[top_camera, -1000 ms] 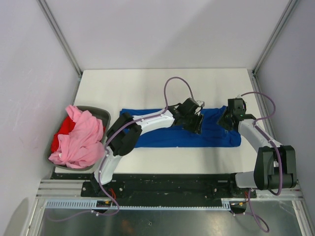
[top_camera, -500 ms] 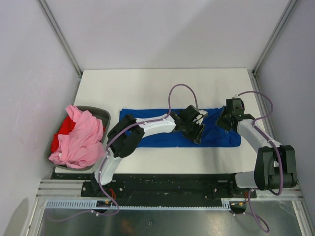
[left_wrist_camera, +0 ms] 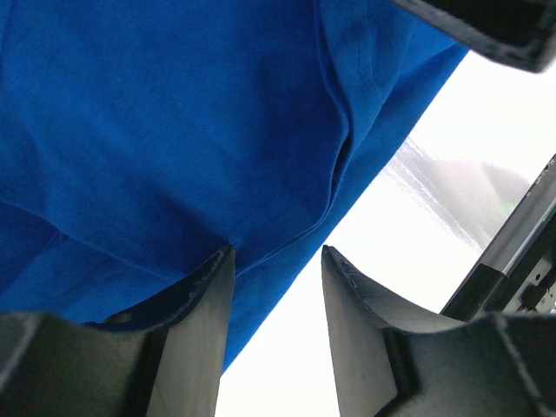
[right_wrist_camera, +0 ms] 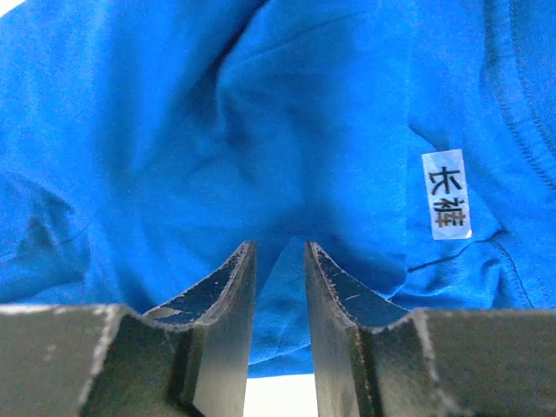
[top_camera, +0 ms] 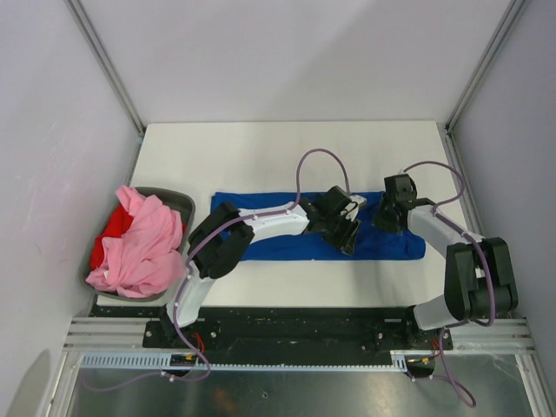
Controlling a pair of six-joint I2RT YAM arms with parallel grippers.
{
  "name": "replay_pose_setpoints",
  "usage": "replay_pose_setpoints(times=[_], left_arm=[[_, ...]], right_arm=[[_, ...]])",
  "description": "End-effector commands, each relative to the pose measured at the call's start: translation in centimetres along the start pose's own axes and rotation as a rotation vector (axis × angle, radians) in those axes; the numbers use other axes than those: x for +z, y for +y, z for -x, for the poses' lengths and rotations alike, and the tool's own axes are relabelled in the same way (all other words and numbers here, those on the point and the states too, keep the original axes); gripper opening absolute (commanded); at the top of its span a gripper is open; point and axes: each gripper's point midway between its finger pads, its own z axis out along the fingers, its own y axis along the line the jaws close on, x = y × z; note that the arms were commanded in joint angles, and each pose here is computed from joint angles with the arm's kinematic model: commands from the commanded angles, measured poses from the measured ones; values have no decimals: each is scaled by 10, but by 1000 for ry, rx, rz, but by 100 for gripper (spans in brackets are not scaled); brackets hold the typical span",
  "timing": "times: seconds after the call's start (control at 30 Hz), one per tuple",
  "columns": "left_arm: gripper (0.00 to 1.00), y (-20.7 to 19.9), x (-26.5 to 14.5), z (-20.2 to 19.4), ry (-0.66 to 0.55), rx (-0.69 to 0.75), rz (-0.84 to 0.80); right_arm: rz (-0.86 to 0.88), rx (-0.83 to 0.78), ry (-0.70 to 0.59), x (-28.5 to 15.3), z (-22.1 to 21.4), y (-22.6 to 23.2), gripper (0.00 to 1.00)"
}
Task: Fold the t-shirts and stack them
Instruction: Fold the other side of the tshirt into a rectangle
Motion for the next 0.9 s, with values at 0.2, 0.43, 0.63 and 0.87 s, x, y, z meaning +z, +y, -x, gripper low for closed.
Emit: replay_pose_setpoints(times=[0.2, 0.43, 0.63, 0.87], left_arm=[[50, -5, -16, -1, -5, 31, -5], [50, -5, -17, 1, -11, 24, 4], [50, -7, -21, 5, -24, 22, 0], [50, -17, -33, 18, -58, 31, -25]], right_arm=[[-159, -7, 21, -10, -15, -36, 31], [-149, 29, 34, -28, -35, -47, 33], [-82, 75, -32, -55, -30, -39, 33], [20, 123, -169, -77, -1, -17, 34]])
